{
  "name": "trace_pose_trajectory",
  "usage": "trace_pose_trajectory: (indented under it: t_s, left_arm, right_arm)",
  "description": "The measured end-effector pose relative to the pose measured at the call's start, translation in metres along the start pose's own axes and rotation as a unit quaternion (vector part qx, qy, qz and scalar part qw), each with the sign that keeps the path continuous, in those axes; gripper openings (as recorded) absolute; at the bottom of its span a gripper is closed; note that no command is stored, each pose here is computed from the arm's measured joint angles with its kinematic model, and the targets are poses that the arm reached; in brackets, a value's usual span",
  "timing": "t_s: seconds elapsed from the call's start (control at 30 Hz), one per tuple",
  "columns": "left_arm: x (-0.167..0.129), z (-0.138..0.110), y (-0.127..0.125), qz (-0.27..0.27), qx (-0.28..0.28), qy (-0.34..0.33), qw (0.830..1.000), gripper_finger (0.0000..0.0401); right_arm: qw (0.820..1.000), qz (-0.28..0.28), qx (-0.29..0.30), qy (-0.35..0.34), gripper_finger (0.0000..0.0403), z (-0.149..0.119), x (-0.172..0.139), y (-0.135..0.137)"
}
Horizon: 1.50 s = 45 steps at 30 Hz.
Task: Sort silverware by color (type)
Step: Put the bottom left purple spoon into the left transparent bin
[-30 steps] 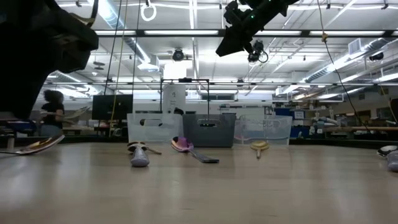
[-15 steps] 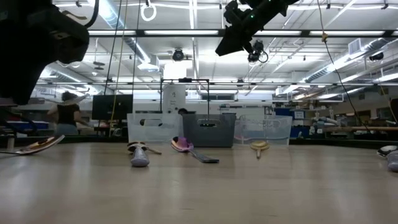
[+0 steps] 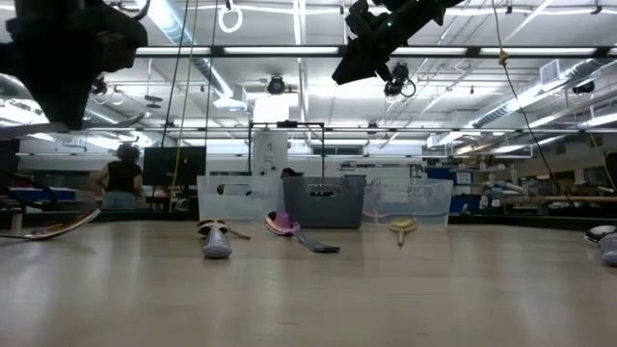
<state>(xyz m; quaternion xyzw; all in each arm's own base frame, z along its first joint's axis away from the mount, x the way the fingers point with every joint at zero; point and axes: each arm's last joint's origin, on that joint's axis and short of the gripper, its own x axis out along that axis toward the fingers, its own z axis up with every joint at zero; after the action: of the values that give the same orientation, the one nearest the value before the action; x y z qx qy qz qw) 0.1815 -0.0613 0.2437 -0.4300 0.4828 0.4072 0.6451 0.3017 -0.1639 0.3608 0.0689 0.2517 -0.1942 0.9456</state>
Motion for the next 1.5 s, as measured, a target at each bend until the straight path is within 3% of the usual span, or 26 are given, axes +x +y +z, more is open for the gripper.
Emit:
trace_pose_trajectory:
  t_s: [0.17, 0.6, 0.9, 1.1, 1.5]
  left_arm:
    - [0.002, 0.021, -0.001, -0.004, 0.029, -0.017, 0.999, 0.0054]
    - [0.005, 0.079, -0.016, -0.104, 0.074, -0.094, 0.987, 0.0056]
    - [0.002, 0.123, -0.014, -0.145, 0.086, -0.171, 0.971, 0.0056]
    - [-0.004, 0.153, -0.011, -0.176, 0.101, -0.237, 0.95, 0.0056]
    - [-0.008, 0.202, 0.013, -0.174, 0.095, -0.319, 0.927, 0.0056]
  right_arm:
    - [1.0, 0.0, 0.009, -0.008, 0.0117, 0.002, 0.0, 0.0]
    - [1.0, 0.0, 0.009, -0.008, 0.0117, 0.002, 0.0, 0.0]
    - [1.0, -0.001, -0.001, -0.008, 0.0117, 0.001, 0.0, 0.0]
    - [1.0, -0.001, -0.005, -0.008, 0.0117, 0.002, 0.0, -0.001]
    - [1.0, 0.0, 0.01, -0.008, 0.0117, 0.002, 0.0, -0.001]
